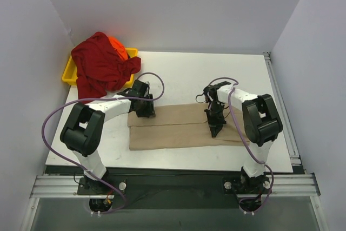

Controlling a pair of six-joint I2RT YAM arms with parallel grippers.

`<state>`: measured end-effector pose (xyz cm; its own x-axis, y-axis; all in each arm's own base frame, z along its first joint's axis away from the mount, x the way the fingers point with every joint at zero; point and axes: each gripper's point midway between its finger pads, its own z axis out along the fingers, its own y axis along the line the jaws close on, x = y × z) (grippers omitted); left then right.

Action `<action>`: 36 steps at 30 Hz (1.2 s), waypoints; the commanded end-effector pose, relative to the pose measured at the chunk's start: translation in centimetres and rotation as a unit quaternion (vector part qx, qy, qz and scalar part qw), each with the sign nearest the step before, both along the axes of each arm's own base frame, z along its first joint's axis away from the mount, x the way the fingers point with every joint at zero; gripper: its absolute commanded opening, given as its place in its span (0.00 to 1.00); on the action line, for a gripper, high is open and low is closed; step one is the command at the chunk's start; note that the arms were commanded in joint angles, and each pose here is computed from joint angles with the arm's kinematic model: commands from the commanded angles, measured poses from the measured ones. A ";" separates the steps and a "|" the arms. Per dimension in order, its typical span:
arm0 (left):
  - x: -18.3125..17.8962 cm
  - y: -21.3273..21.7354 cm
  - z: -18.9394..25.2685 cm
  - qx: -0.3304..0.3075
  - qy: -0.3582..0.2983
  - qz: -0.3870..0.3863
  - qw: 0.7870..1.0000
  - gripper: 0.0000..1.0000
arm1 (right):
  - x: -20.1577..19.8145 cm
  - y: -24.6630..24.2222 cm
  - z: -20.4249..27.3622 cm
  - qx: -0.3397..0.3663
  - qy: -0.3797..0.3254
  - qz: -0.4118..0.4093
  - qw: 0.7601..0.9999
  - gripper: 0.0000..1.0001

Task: Fold and stack the t-shirts
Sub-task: Fold the other side of the tshirt into a rectangle

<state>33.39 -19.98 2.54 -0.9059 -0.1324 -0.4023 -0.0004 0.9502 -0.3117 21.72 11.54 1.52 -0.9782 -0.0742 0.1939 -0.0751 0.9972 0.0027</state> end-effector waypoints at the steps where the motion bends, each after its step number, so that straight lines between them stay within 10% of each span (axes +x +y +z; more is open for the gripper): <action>1: -0.3 0.0 0.6 -0.003 -0.004 0.001 1.000 0.48 | -0.9 0.3 2.6 0.017 0.009 -0.002 1.000 0.00; 28: -0.4 0.0 0.3 -0.002 -0.001 0.001 1.000 0.48 | -0.9 3.3 3.4 0.059 0.050 0.033 0.996 0.01; 36: 0.5 -0.4 1.6 0.003 -0.017 -0.007 1.000 0.48 | 0.9 1.9 5.3 0.044 0.006 0.008 0.999 0.45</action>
<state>33.21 -19.95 2.57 -0.9063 -0.1299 -0.4023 0.0016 0.9506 -0.3106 22.38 14.78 4.40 -0.9656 -0.1465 0.2149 -0.1218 0.9848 0.1239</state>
